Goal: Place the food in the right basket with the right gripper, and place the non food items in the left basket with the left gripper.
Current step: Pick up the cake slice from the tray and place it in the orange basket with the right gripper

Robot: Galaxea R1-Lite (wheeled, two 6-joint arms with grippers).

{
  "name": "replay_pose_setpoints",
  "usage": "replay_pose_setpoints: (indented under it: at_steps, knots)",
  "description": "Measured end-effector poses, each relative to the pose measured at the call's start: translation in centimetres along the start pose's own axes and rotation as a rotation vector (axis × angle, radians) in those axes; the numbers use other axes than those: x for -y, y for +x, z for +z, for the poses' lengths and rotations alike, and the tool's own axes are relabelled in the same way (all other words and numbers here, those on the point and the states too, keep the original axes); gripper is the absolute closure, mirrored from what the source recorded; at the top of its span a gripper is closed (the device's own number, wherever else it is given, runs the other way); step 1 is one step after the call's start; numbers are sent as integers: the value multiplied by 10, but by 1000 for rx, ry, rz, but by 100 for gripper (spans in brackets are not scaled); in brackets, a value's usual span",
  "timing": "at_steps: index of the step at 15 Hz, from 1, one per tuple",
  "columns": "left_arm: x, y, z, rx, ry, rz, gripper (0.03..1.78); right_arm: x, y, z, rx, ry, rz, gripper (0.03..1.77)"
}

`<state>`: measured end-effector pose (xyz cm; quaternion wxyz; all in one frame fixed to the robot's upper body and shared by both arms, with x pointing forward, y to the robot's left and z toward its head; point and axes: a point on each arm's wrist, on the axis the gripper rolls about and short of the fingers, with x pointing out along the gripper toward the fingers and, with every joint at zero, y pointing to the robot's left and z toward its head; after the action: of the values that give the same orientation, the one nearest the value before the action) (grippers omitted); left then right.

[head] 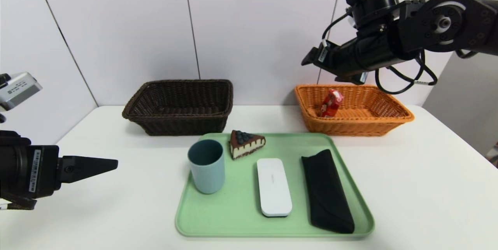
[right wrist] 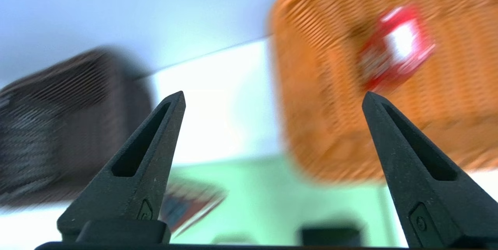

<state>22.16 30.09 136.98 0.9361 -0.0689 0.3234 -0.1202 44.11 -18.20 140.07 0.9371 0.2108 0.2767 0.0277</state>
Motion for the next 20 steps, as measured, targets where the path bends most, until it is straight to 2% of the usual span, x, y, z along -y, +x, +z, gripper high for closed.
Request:
replay_pose_setpoints:
  at_steps: [2, 5, 8, 13, 16, 20]
  knots:
    - [0, -1, -2, 0, 0, 0, 12, -21, -20, -13, -19, 70, 37, 19]
    - [-1, -2, -6, -4, 0, 2, 12, -36, -30, -29, -78, 221, 49, 16]
    - [-1, -2, -7, -6, 1, 3, 12, -35, -23, -42, -194, 371, 20, 14]
    - [-2, -2, -12, -17, 4, 3, 12, -32, 6, -64, -494, 597, 4, 11]
    - [-2, -2, -15, -24, 3, 5, 12, -31, 27, -74, -576, 679, -16, 11]
    - [-3, -2, -18, -28, 7, 5, 12, -22, 53, -75, -674, 837, -8, 11]
